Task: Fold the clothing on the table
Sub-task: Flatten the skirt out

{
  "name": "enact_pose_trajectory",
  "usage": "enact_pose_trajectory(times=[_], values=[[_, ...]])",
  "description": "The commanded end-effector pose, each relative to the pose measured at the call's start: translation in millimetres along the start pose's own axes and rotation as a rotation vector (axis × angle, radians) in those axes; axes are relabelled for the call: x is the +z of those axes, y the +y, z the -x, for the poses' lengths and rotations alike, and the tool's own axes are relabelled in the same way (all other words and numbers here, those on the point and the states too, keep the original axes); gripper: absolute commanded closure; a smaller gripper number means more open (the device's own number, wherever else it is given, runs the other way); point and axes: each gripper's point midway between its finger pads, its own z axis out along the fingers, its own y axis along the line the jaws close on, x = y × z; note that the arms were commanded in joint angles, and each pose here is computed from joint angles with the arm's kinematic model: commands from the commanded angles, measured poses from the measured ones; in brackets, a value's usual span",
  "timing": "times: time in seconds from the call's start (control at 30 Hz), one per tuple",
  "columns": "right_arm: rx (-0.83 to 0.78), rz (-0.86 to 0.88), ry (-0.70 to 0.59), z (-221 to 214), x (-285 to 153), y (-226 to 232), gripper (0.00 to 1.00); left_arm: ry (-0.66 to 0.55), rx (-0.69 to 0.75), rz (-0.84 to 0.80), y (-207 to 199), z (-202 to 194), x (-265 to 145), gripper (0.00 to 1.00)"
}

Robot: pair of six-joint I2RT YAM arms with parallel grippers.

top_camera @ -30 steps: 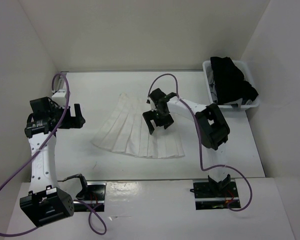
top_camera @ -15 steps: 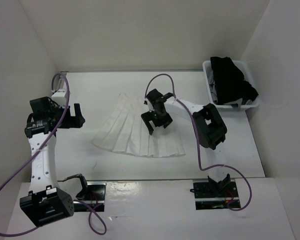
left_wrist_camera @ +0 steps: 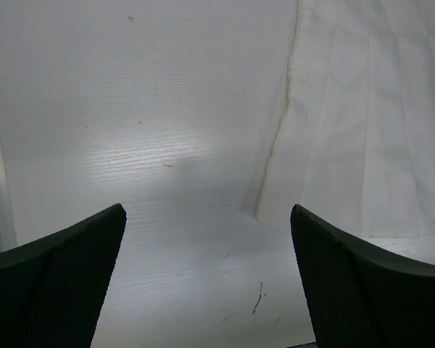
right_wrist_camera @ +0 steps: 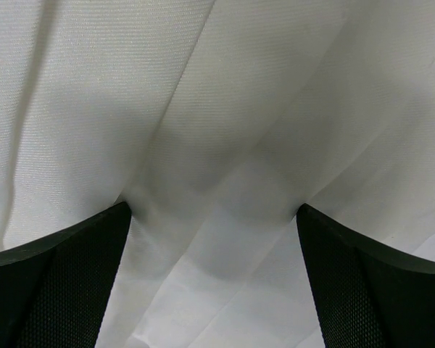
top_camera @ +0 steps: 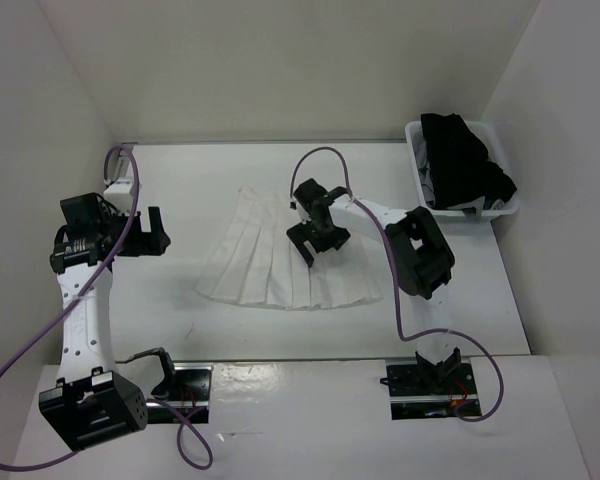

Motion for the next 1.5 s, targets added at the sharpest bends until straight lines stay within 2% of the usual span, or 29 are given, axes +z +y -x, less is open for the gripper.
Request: enact_pose_trajectory(times=[0.0,0.43,1.07,1.23,1.33,1.47], values=[[-0.044,-0.078,0.103,-36.0,28.1,-22.4,0.01,-0.021,0.001,-0.019,-2.7,5.3,2.0,0.0],[-0.168,-0.081,0.108,-69.5,5.4,-3.9,0.01,-0.034,0.014,-0.044,-8.8,6.7,-2.4,0.0],[-0.365,-0.044,0.167,-118.9,6.3,18.0,0.01,-0.051,0.021,-0.04,-10.8,6.8,-7.1,0.0],[-0.377,0.008,0.071,-86.5,-18.0,30.1,0.01,-0.053,0.022,-0.05,-12.4,7.1,-7.1,0.0],[-0.379,0.067,-0.07,-42.8,-62.3,45.0,0.01,-0.036,0.037,-0.08,-19.2,9.2,-5.5,0.0],[-0.316,0.112,-0.268,5.3,-124.3,30.6,0.01,0.007,0.042,-0.114,-22.6,23.6,7.1,0.0]])
